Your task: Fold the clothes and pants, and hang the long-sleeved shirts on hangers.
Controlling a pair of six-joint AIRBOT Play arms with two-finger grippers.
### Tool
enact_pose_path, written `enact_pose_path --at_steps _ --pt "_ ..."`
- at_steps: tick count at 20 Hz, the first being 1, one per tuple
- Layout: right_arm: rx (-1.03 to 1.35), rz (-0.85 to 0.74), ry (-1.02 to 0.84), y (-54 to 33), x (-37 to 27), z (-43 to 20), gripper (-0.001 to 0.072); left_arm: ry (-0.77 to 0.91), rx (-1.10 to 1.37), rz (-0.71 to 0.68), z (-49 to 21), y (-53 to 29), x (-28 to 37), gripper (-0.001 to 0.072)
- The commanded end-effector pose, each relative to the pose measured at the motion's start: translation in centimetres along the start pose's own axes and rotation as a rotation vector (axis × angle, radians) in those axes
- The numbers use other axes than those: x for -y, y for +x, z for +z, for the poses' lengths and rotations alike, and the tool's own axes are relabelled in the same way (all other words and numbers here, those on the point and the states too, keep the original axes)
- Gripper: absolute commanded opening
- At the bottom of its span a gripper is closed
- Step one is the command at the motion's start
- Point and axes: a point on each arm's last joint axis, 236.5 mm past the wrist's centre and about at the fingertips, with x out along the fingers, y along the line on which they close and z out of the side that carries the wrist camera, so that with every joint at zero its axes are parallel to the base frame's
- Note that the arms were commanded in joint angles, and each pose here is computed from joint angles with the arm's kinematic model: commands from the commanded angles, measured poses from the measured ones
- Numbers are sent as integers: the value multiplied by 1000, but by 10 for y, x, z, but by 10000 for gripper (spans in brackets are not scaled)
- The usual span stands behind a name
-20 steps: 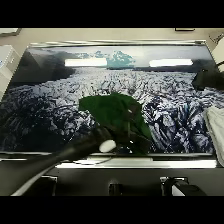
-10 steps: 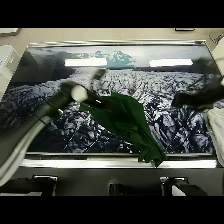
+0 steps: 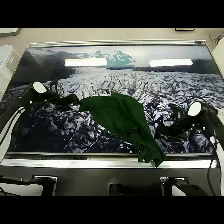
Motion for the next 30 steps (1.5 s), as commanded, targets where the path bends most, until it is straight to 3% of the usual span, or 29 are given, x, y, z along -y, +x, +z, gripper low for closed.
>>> enact_pose_path --at_steps 1,2,11,12,13,14,15,16,21,26,30 --pt "2 6 5 9 1 -1 701 -90 76 -45 22 22 -9 702" --pt "3 6 5 9 1 0 701 -102 78 -58 23 30 -7 658" --pt "-67 132 1 26 -23 -21 703 -57 65 -72 11 73 13 657" --pt "-73 132 4 28 -23 -23 703 -54 70 -74 11 75 16 631" --pt "-80 132 6 30 -22 -25 703 -50 73 -75 11 76 18 468" --pt "-86 132 8 32 -22 -27 703 -45 72 -77 10 76 21 181" --pt "-91 132 10 33 -21 -28 703 -44 73 -78 10 75 21 73" --pt "-94 139 2 35 -22 -30 703 -42 75 -79 10 74 22 36" --pt "-130 194 -21 43 -32 -42 701 -30 62 -87 6 67 28 25" --pt "45 113 -83 -14 -31 -11 703 -14 73 -94 8 58 33 25" --pt "18 167 -107 -11 -56 -23 703 -13 65 -94 6 58 34 25"
